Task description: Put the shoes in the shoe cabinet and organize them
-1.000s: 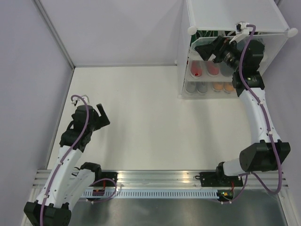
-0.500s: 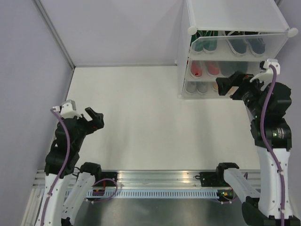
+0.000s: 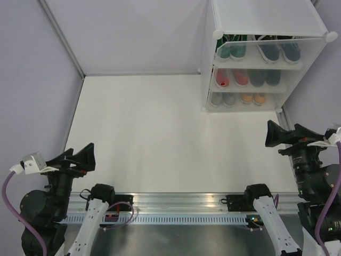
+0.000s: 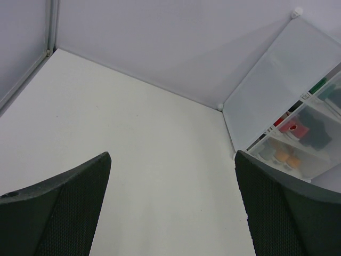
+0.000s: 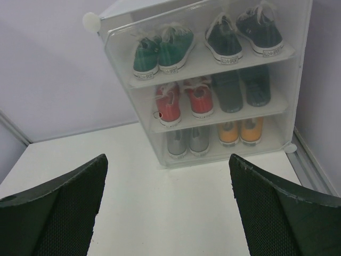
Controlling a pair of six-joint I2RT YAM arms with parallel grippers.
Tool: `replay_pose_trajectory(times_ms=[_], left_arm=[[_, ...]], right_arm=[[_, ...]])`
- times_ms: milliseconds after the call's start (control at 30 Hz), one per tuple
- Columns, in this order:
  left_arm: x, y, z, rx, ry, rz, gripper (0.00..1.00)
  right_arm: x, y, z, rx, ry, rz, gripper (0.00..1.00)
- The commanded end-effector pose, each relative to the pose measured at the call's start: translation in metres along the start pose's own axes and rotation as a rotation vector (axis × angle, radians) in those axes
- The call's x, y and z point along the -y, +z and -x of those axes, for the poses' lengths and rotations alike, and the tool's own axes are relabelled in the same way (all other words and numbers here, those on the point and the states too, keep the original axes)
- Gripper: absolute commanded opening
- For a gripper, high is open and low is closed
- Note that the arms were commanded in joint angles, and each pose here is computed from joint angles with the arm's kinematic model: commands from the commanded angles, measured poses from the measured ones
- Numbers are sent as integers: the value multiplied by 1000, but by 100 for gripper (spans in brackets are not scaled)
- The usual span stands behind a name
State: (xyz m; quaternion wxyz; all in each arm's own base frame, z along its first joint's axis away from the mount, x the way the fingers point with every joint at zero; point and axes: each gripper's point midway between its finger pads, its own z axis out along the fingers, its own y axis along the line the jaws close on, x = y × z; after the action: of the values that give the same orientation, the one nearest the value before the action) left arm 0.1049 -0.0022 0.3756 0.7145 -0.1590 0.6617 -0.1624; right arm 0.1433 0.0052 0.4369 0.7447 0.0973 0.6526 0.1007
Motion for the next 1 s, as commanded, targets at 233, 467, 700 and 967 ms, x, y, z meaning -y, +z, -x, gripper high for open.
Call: replay_pose_trajectory(times_ms=[233, 467, 700, 967], left_arm=[[-21, -22, 4, 58, 4, 56, 100], [-27, -16, -3, 39, 6, 85, 100], [-25, -17, -4, 28, 12, 62, 100], [-27, -20, -2, 32, 16, 62, 100]], right_arm=[[8, 10, -17, -51, 1, -38, 98], [4, 20, -11, -3, 32, -28, 98], [-1, 3, -10, 23, 53, 17, 98], [7, -23, 0, 84, 14, 2, 98]])
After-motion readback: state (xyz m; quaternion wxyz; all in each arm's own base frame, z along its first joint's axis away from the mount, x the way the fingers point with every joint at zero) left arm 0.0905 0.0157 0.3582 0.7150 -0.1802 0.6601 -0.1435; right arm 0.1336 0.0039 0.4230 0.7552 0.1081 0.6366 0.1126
